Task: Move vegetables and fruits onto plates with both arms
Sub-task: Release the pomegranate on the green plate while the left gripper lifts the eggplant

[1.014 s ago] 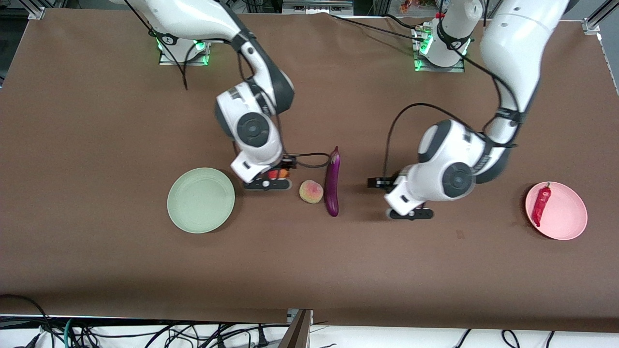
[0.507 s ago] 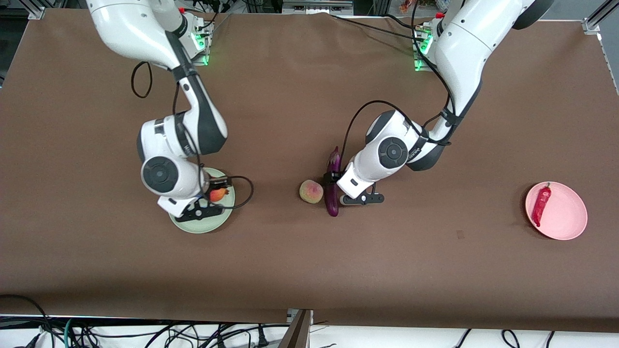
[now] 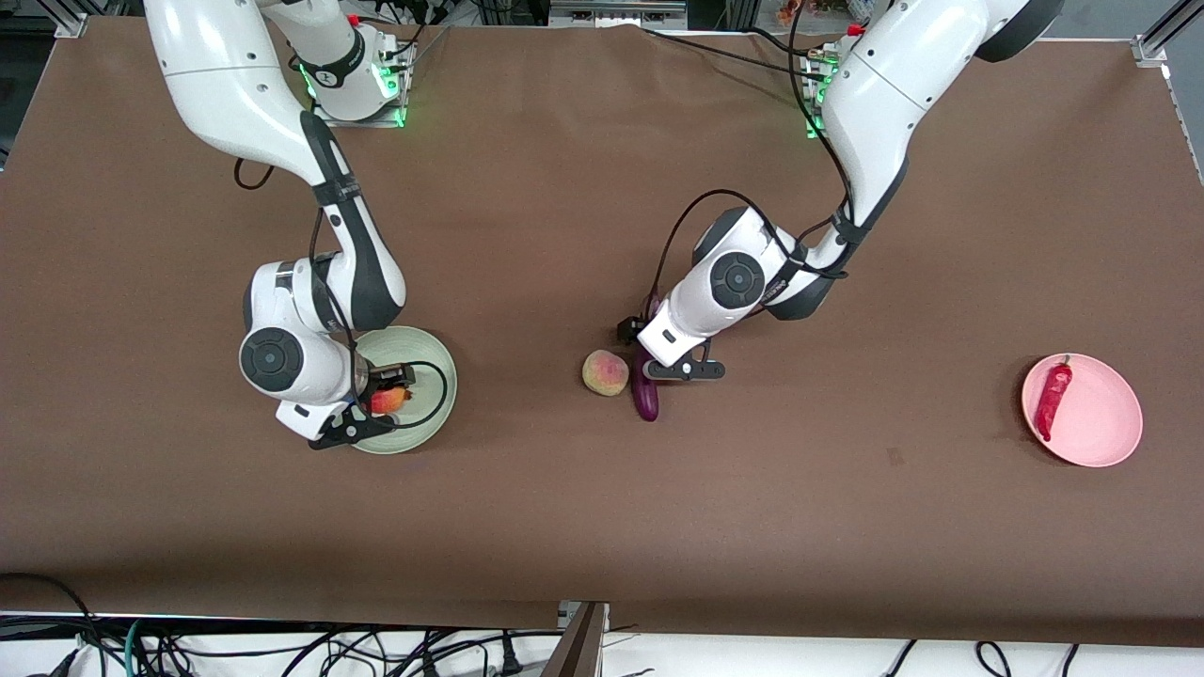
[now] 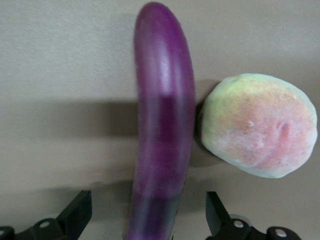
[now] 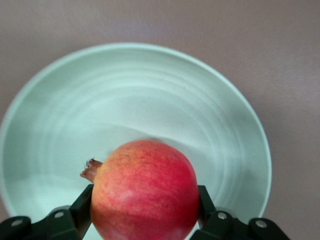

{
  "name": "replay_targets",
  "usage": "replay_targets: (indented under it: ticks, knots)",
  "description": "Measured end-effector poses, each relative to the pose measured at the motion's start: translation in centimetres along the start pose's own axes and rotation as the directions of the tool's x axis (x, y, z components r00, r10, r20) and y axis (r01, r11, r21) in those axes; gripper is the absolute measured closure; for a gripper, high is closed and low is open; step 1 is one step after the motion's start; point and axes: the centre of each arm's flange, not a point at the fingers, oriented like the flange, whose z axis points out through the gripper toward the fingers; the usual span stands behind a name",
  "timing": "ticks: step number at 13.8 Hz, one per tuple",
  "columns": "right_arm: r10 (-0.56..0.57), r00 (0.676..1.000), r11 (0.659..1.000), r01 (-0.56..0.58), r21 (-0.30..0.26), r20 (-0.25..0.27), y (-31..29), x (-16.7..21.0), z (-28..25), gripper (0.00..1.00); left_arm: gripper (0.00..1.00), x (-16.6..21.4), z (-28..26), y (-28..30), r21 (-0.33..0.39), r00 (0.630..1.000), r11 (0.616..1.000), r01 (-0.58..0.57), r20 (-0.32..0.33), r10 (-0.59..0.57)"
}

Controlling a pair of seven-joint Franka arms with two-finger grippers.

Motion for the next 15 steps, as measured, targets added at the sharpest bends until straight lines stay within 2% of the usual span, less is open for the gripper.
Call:
replay_targets:
  ticks: [3,5,7,8,11,12,15]
  knots:
    - [-0.026,1.0,1.0,0.026,0.002,-0.006,1.8,-0.2,-0.4,0.17,0.04,0.0,0.5,-0.1,0.002,1.0,1.0,0.001,0.004,-0.001]
    - [-0.021,1.0,1.0,0.021,0.004,-0.009,3.0,-0.3,-0.3,0.14,0.26,-0.1,0.8,-0.2,0.004,1.0,1.0,0.001,0.007,-0.001]
    - [-0.02,1.0,1.0,0.02,0.004,-0.016,3.0,-0.2,-0.5,0.01,0.49,0.1,0.9,-0.6,0.007,1.0,1.0,0.008,0.005,-0.008]
    - [-0.018,1.0,1.0,0.018,0.005,-0.023,2.8,-0.1,-0.9,0.01,0.57,0.4,0.7,-0.9,0.008,1.0,1.0,0.014,0.004,-0.014]
    - [0.052,0.998,0.998,-0.051,0.023,-0.028,0.9,0.7,-4.3,0.0,0.66,2.0,-1.1,-2.7,0.027,0.999,0.999,0.046,0.009,-0.046]
    - [0.088,0.996,0.996,-0.087,0.029,-0.034,-0.5,1.2,-6.2,0.0,0.66,2.8,-2.4,-3.4,0.033,0.998,0.998,0.058,-0.006,-0.058]
    - [0.184,0.98,0.982,-0.18,0.053,-0.075,-7.2,2.3,-10.3,0.0,0.66,4.9,-8.4,-6.6,0.113,0.994,0.988,0.106,-0.014,-0.105]
